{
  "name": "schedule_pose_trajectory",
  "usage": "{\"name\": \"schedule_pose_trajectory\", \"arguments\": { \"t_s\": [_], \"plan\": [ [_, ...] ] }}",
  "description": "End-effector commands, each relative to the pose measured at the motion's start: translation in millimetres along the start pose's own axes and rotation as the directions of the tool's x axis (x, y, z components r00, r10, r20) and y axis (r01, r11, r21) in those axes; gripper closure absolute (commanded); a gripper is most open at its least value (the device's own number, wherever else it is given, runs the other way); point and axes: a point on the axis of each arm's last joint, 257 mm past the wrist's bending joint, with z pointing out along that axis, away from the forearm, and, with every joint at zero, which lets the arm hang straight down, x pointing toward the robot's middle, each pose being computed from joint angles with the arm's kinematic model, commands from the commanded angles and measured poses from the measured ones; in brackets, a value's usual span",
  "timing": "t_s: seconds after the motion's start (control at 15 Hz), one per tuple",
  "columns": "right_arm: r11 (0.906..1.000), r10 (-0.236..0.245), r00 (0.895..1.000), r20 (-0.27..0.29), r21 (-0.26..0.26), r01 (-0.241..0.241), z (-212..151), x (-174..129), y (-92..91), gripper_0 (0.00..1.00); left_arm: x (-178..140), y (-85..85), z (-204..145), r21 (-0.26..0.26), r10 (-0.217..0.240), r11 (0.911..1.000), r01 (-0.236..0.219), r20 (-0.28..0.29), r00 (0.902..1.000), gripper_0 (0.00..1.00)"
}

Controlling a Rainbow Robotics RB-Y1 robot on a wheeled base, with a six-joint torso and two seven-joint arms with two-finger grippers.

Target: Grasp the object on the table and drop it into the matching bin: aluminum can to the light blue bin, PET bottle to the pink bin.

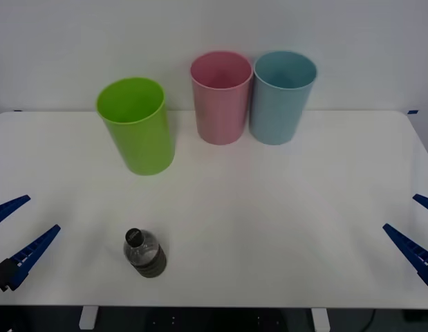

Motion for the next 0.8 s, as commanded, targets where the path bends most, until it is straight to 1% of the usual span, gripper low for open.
{"name": "schedule_pose_trajectory", "arguments": {
  "t_s": [0.07, 0.13, 0.2, 0.4, 0.6, 0.8],
  "plan": [
    [1.0, 0.0, 1.0, 0.0, 0.0, 0.0, 0.0, 0.0, 0.0, 0.0, 0.0, 0.0, 0.0, 0.0, 0.0, 1.0, 0.0, 0.0, 1.0, 0.0],
    [1.0, 0.0, 1.0, 0.0, 0.0, 0.0, 0.0, 0.0, 0.0, 0.0, 11.1, 3.8, -6.9, -0.031, -0.036, 0.9989, 0.036, -0.004, 0.9993, 0.0],
    [1.0, 0.0, 1.0, 0.0, 0.0, 0.0, 0.0, 0.0, 0.0, 0.0, 12.3, 4.8, -9.1, -0.037, -0.046, 0.9982, 0.046, -0.001, 0.9989, 0.0],
    [1.0, 0.0, 1.0, 0.0, 0.0, 0.0, 0.0, 0.0, 0.0, 0.0, 10.9, 3.7, -11.0, -0.028, -0.051, 0.9983, 0.05, -0.006, 0.9987, 0.0],
    [1.0, 0.0, 1.0, 0.0, 0.0, 0.0, 0.0, 0.0, 0.0, 0.0, 18.6, 6.7, -21.0, -0.05, -0.06, 0.997, 0.059, -0.027, 0.9978, 0.0],
    [1.0, 0.0, 1.0, 0.0, 0.0, 0.0, 0.0, 0.0, 0.0, 0.0, 33.6, 13.2, -32.1, -0.082, -0.076, 0.9941, 0.072, -0.048, 0.9959, 0.0]
  ]
}}
